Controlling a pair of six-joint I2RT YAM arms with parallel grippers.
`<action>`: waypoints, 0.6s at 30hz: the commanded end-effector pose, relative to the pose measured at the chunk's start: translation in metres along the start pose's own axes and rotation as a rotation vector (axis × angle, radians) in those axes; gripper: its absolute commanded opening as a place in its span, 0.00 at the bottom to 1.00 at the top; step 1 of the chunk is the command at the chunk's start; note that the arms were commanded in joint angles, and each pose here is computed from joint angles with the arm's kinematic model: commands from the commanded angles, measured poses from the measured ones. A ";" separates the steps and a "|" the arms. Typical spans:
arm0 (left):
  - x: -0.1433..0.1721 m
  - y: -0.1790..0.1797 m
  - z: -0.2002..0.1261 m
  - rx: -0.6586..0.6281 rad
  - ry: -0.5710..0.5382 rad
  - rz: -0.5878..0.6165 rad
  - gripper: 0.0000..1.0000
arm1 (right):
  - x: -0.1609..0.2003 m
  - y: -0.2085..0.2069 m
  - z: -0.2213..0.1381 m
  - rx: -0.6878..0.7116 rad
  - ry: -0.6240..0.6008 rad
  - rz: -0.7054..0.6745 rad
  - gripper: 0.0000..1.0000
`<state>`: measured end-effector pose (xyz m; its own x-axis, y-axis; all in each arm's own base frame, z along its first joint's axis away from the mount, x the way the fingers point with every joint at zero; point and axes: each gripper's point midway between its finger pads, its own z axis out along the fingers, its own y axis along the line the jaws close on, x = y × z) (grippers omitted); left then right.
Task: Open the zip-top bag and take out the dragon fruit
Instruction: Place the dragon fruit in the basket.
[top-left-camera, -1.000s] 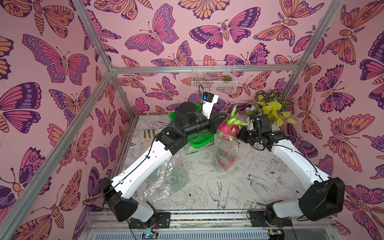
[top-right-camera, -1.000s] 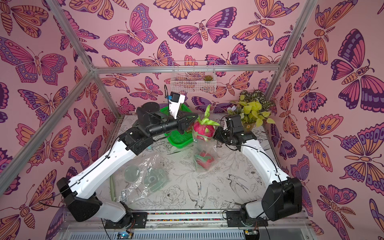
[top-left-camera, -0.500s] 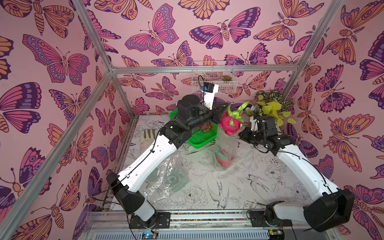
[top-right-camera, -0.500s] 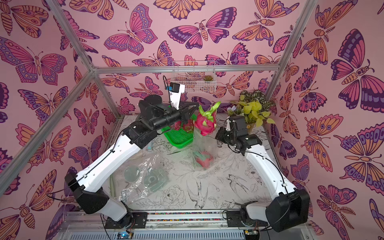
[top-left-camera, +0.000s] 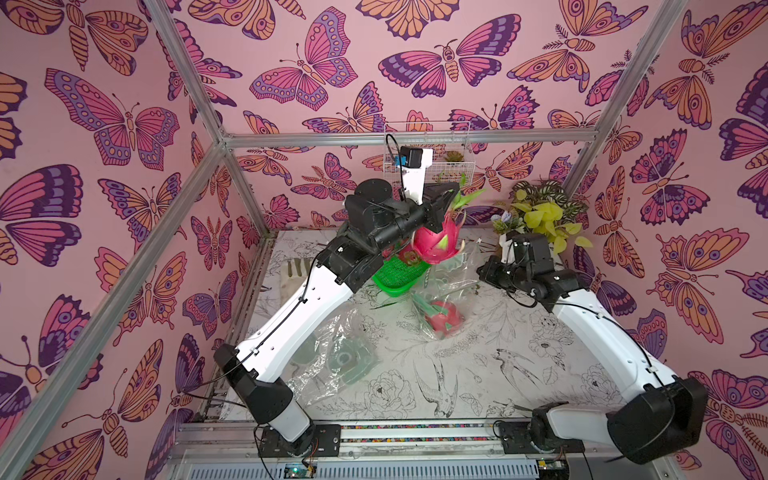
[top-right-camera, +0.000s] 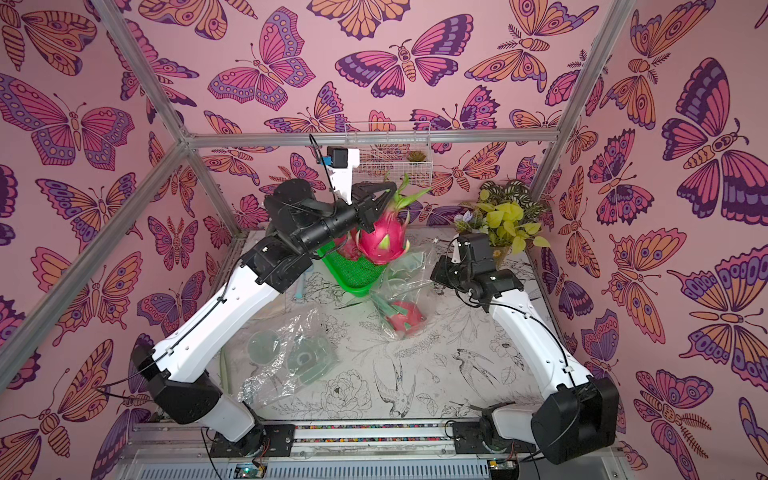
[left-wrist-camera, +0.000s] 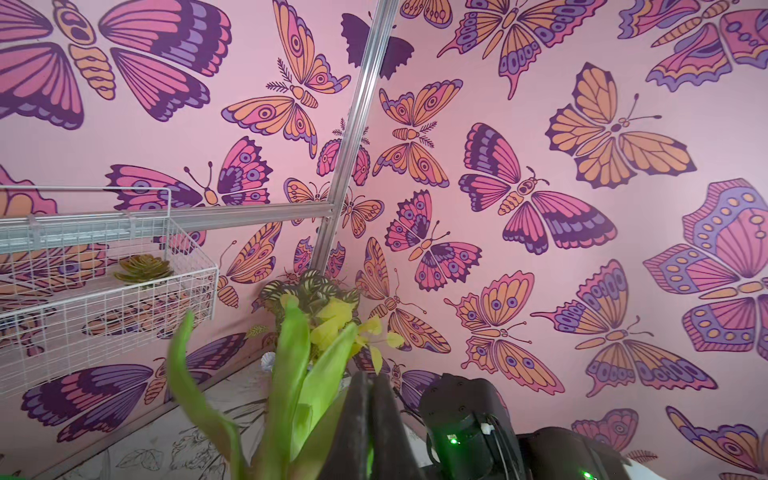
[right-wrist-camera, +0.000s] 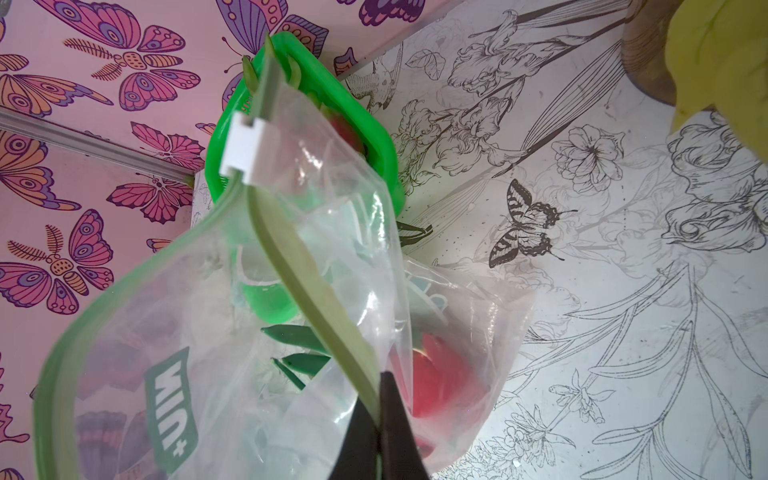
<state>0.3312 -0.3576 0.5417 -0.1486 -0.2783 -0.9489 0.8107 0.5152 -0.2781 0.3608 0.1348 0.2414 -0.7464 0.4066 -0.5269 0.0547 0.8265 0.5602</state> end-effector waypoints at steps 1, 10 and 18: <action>-0.018 0.011 -0.003 -0.057 -0.067 0.061 0.00 | -0.005 -0.001 -0.012 0.007 -0.038 -0.024 0.00; 0.001 0.054 0.001 -0.169 -0.037 0.070 0.00 | -0.012 0.008 -0.045 -0.016 -0.106 -0.045 0.00; 0.036 0.102 -0.008 -0.268 0.031 0.037 0.00 | -0.014 0.010 -0.071 -0.013 -0.152 -0.070 0.00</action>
<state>0.3933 -0.3198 0.4857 -0.1536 -0.2209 -0.9631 0.6662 0.6967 -0.2660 0.3299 0.1198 0.2900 -0.6655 0.4113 -0.6229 -0.0070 0.8311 0.5562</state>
